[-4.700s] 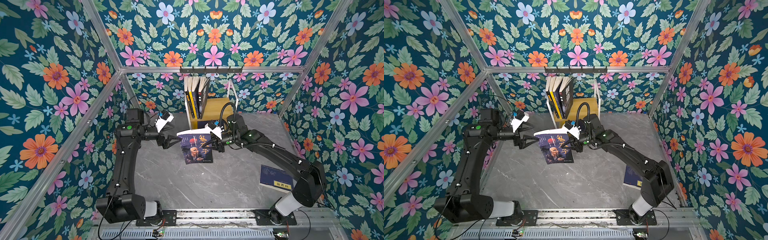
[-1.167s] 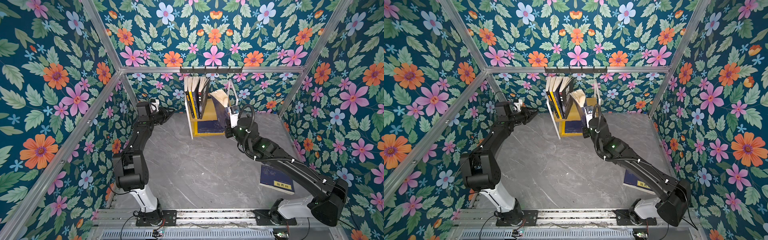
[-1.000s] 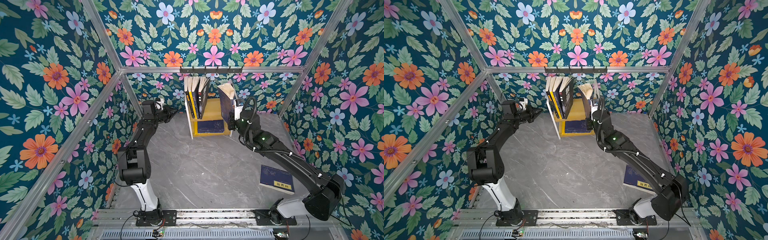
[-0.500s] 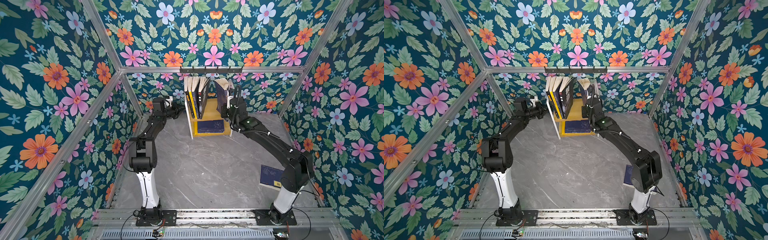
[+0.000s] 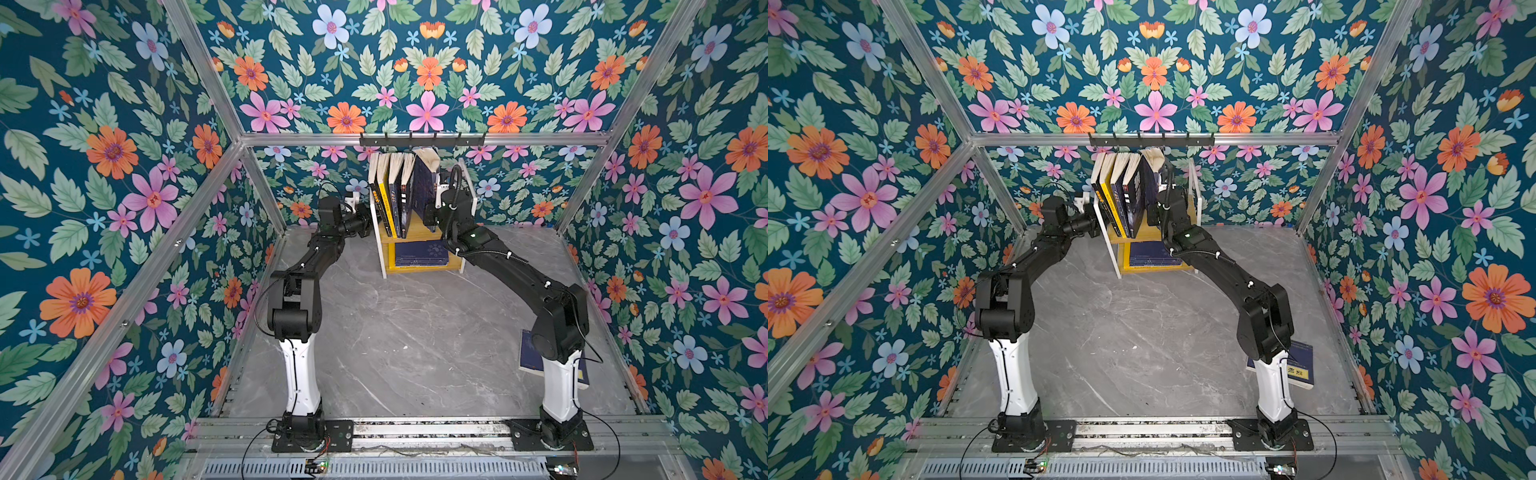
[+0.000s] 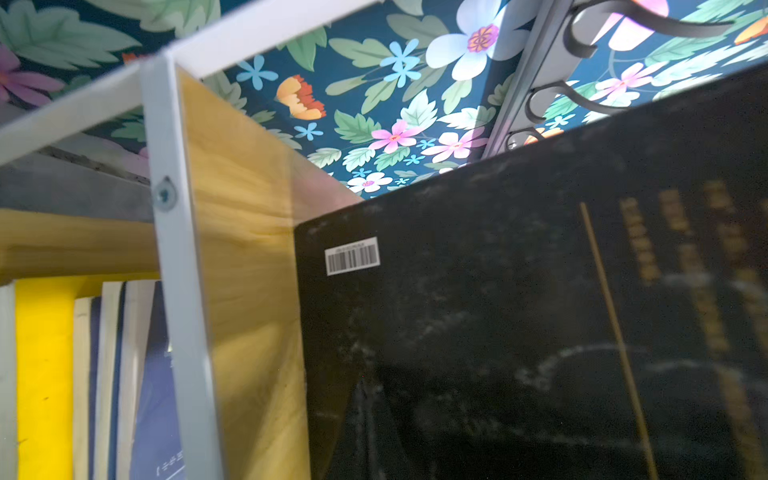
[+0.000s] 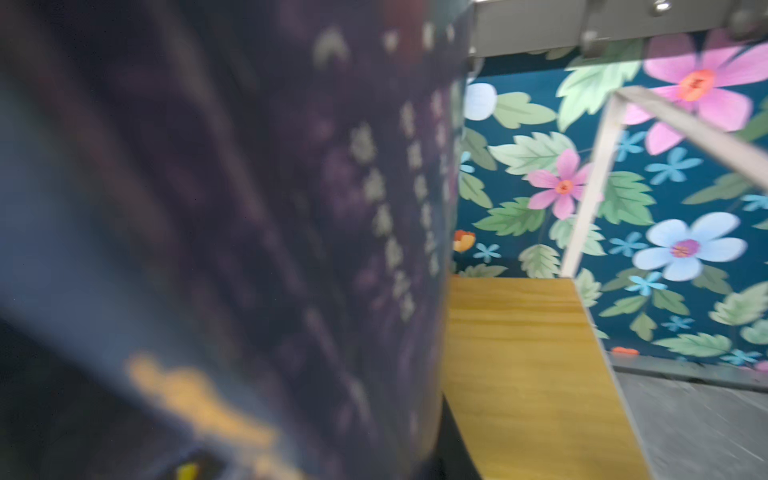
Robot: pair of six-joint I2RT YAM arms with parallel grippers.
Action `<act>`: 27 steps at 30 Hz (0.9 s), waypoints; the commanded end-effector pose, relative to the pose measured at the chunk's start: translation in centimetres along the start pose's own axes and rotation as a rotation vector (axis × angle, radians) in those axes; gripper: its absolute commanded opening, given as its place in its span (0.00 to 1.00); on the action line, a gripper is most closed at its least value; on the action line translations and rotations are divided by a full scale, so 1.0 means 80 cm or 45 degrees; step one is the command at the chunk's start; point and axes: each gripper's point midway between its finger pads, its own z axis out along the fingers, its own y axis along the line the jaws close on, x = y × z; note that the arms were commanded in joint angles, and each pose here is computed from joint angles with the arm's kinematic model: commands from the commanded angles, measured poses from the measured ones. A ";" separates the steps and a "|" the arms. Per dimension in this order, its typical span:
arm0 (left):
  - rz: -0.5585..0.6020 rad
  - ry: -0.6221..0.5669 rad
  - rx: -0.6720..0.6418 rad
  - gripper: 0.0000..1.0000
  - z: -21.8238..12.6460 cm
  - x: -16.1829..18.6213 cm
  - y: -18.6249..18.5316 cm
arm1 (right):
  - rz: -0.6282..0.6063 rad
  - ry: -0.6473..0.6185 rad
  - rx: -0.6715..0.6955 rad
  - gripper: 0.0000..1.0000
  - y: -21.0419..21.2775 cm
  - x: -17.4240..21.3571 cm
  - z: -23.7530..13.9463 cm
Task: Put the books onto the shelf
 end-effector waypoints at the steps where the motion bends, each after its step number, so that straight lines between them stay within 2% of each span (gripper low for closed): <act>1: 0.044 0.026 0.050 0.00 0.004 0.006 -0.014 | -0.057 -0.001 -0.078 0.00 0.020 0.002 0.006; 10: 0.023 0.063 0.055 0.00 0.013 0.025 -0.019 | -0.171 0.014 -0.190 0.03 0.053 0.011 0.007; 19: -0.014 0.016 0.012 0.00 -0.006 0.012 -0.003 | -0.213 0.092 -0.352 0.33 0.082 0.020 -0.008; 27: -0.045 -0.046 -0.036 0.00 -0.030 -0.002 0.006 | -0.279 0.119 -0.474 0.46 0.091 0.018 -0.054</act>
